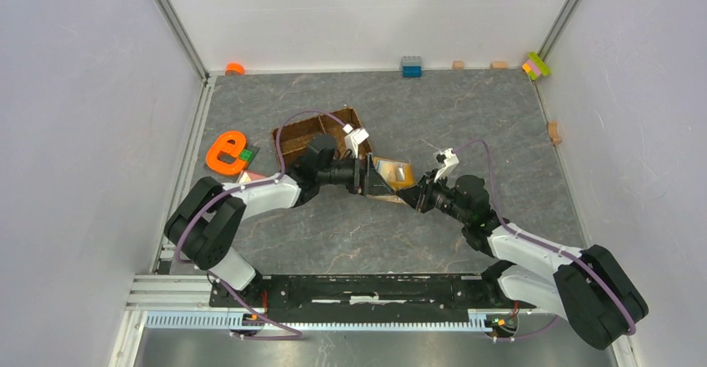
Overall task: Take the credit cards out of the card holder
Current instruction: Remove the credit card from the card holder.
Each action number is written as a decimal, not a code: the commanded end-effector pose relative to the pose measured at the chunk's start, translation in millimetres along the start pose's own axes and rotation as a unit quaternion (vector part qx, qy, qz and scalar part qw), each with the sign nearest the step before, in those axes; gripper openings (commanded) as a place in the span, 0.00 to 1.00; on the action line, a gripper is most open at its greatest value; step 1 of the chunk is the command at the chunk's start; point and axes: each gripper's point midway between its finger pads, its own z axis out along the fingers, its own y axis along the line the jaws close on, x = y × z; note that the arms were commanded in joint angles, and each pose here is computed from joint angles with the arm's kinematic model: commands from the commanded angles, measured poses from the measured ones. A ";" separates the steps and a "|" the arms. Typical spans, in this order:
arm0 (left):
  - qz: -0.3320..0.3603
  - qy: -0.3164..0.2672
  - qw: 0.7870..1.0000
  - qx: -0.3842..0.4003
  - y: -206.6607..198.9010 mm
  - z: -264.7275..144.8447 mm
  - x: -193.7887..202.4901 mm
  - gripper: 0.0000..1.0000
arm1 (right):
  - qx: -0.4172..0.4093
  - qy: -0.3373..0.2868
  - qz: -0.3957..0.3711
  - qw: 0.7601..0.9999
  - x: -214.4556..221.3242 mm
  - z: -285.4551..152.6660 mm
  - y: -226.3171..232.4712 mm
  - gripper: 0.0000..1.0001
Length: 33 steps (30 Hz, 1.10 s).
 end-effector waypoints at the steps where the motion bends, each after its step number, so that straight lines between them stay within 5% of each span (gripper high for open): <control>1: 0.012 -0.023 1.000 -0.006 -2.9 -7.1 -12.7 0.74 | -0.055 -0.023 -0.018 0.998 -13.0 1.7 21.2 0.07; 15: -0.012 -0.078 0.997 0.020 -0.6 -28.9 -31.3 0.49 | -0.103 -0.017 -0.028 0.994 -10.3 2.6 41.2 0.07; 23: -0.012 -0.087 0.996 0.031 -4.1 -33.2 -34.3 0.19 | -0.108 -0.018 -0.029 0.994 -10.0 2.5 44.2 0.09; 26: -0.010 -0.090 0.995 0.030 -4.8 -34.2 -34.6 0.08 | -0.083 -0.019 -0.032 0.996 -11.2 4.2 35.8 0.18; 33: -0.004 -0.099 0.995 0.012 -2.9 -38.9 -37.1 0.02 | 0.111 -0.030 -0.036 0.993 -21.1 -2.4 -28.7 0.59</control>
